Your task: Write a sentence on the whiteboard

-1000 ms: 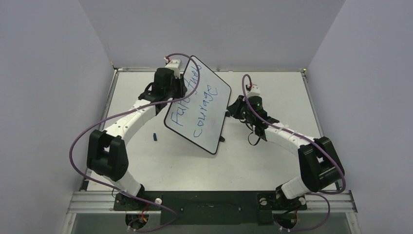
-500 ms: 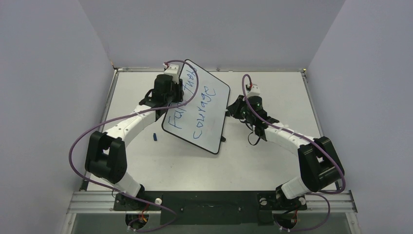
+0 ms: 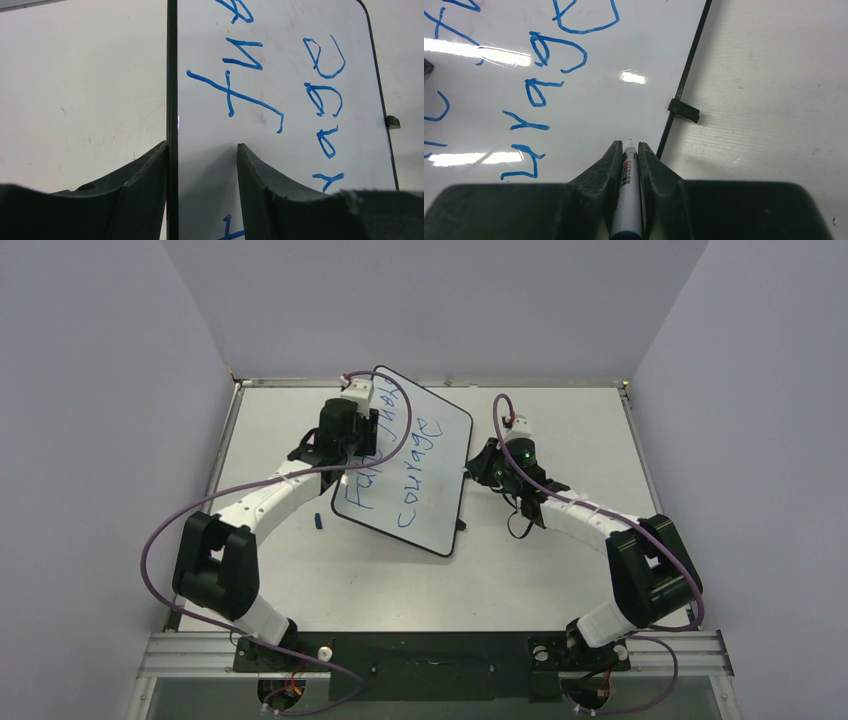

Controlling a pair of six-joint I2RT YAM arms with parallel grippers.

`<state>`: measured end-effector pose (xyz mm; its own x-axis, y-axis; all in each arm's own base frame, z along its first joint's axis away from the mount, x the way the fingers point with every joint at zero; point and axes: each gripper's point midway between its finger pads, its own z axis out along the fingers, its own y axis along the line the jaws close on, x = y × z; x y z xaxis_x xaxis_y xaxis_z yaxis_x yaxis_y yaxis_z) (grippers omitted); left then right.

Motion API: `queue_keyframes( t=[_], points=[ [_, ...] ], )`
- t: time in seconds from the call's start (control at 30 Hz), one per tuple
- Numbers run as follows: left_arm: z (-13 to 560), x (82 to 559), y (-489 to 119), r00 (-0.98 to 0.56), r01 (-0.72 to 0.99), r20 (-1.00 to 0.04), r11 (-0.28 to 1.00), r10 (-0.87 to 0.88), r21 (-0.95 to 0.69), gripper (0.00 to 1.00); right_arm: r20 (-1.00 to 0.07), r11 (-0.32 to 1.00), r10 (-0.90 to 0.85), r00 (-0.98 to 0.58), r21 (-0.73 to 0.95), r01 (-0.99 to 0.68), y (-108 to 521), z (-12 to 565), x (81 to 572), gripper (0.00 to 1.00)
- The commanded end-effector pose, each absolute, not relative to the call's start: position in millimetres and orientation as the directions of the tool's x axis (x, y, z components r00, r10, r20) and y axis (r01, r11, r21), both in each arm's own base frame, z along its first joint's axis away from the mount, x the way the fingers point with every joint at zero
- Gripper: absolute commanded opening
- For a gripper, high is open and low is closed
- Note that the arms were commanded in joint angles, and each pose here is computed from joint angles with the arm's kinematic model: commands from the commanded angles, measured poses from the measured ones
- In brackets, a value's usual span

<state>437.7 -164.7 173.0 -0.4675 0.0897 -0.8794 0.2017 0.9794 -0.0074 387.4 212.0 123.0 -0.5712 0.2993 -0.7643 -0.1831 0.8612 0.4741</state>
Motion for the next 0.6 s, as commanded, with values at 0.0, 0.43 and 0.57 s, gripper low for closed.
queue_keyframes(
  t=[0.0, 0.43, 0.57],
  points=[
    [111, 385, -150, -0.656, 0.285, -0.703, 0.953, 0.275, 0.106, 0.45, -0.786, 0.844, 0.319, -0.529, 0.489, -0.218, 219, 141, 394, 0.00],
    [142, 386, -148, -0.635, 0.241, -0.738, 0.966, 0.229, 0.093, 0.54, -0.786, 0.844, 0.319, -0.530, 0.490, -0.219, 219, 141, 393, 0.00],
    [154, 388, -146, -0.626, 0.222, -0.750, 0.971, 0.213, 0.090, 0.56, -0.786, 0.844, 0.318, -0.531, 0.489, -0.219, 219, 141, 394, 0.00]
  ],
)
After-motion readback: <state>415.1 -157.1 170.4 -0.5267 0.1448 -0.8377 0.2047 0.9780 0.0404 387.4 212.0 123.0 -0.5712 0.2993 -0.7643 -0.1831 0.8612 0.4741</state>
